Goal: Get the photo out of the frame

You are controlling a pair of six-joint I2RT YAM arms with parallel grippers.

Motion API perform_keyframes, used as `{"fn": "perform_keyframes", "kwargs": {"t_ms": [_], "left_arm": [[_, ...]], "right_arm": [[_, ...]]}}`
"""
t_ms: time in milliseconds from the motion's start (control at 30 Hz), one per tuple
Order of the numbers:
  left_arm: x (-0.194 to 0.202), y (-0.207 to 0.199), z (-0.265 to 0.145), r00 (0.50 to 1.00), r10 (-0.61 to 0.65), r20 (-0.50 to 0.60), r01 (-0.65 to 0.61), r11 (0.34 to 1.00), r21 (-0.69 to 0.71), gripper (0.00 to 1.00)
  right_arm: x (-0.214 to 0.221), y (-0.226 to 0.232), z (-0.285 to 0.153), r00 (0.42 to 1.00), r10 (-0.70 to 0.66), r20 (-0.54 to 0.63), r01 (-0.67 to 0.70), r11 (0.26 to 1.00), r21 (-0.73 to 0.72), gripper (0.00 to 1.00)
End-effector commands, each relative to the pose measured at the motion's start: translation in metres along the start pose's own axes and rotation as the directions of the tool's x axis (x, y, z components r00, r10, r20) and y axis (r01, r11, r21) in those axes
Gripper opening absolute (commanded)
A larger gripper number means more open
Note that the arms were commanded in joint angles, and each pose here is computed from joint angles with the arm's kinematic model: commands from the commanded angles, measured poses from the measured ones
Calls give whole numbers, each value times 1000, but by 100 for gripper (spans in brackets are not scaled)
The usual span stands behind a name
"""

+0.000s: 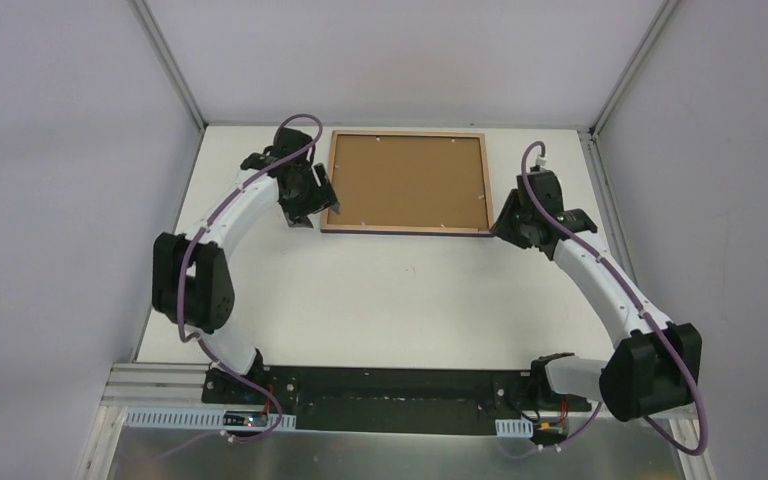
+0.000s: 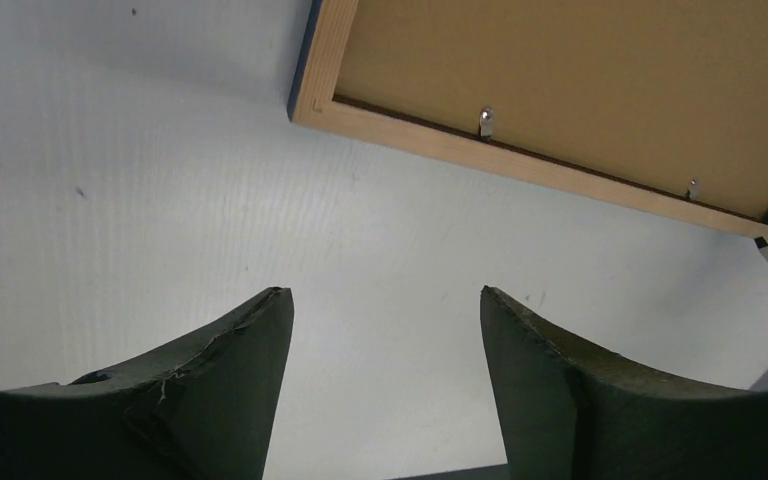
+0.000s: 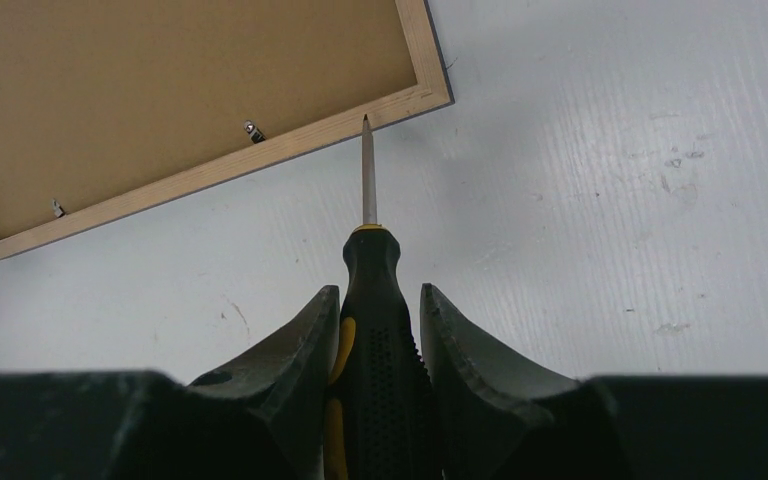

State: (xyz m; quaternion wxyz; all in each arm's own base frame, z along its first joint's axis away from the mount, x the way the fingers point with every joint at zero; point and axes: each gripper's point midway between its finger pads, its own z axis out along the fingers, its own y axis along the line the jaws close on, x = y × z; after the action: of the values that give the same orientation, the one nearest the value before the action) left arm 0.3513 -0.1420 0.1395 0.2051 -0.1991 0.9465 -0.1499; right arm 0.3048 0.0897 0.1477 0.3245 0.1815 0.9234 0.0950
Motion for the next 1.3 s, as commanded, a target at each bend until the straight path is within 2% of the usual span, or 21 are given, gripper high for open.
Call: {"fn": "perform_keyframes", "kwargs": {"t_ms": [0,67,267,467,833,1067,1267], "left_arm": [[-32,9,24,992,128,13,-127,990,-59,70],[-39,12,36,993,118,-4,-118,991,-62,70],[-53,12,62,990,140,-37,-141,989,-46,62],[-45,8,86,973,202,-111,-201,979,23,60],[-42,9,109,959,233,-162,-226,972,60,56],[-33,14,119,950,237,-204,-227,971,72,39],[-21,21,122,945,224,-238,-215,974,64,31]], "right_arm": [[-36,14,-1,995,-12,97,14,1000,-18,0],[-37,15,3,996,-30,84,32,999,-13,0],[-40,14,11,996,-60,64,60,998,16,0],[-46,10,25,996,-82,38,80,996,38,0],[-65,14,42,994,-105,32,103,993,64,0],[-71,15,55,993,-112,28,109,990,88,0],[-78,15,65,992,-115,45,110,988,111,0]]}}
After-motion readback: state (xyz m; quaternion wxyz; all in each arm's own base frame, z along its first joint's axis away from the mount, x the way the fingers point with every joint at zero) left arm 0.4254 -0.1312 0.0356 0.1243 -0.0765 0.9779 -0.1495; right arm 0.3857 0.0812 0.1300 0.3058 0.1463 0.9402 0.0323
